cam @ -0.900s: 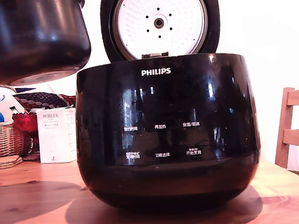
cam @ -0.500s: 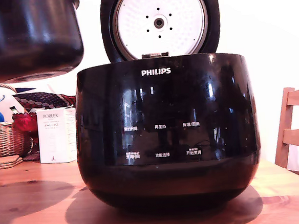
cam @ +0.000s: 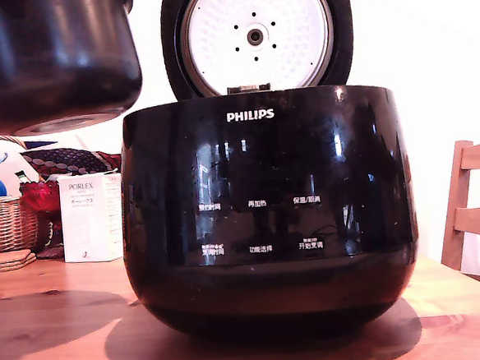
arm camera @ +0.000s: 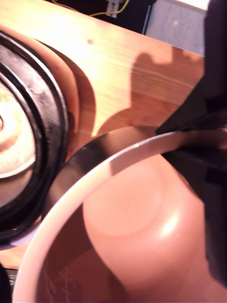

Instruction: Place the pot you are holding inside the rice cooker

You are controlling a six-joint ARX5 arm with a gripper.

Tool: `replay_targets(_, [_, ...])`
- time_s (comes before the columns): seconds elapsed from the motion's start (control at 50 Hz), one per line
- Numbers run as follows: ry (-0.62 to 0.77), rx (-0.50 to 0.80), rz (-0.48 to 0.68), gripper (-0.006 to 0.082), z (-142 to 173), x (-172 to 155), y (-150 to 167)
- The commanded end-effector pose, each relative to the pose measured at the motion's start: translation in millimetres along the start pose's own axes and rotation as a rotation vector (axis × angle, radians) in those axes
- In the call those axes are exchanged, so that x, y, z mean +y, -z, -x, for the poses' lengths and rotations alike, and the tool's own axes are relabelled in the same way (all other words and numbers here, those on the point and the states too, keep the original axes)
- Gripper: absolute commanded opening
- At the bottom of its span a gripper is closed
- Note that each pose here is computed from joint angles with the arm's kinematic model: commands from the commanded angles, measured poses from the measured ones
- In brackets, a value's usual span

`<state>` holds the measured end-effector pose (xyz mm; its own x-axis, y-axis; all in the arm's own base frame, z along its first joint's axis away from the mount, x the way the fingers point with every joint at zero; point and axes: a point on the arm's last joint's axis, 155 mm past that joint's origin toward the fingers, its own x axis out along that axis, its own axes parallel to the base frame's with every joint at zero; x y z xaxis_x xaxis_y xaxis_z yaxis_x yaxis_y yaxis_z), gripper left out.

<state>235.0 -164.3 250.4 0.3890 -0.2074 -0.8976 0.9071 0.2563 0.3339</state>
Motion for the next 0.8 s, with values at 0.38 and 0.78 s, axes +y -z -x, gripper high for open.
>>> replay_targets(0.38, [-0.01,-0.261,-0.067,-0.0024,25.6,-10.2,-65.0])
replay_targets(0.78, [0.058,-0.421,-0.107,-0.0024,33.5,-33.3,-111.7])
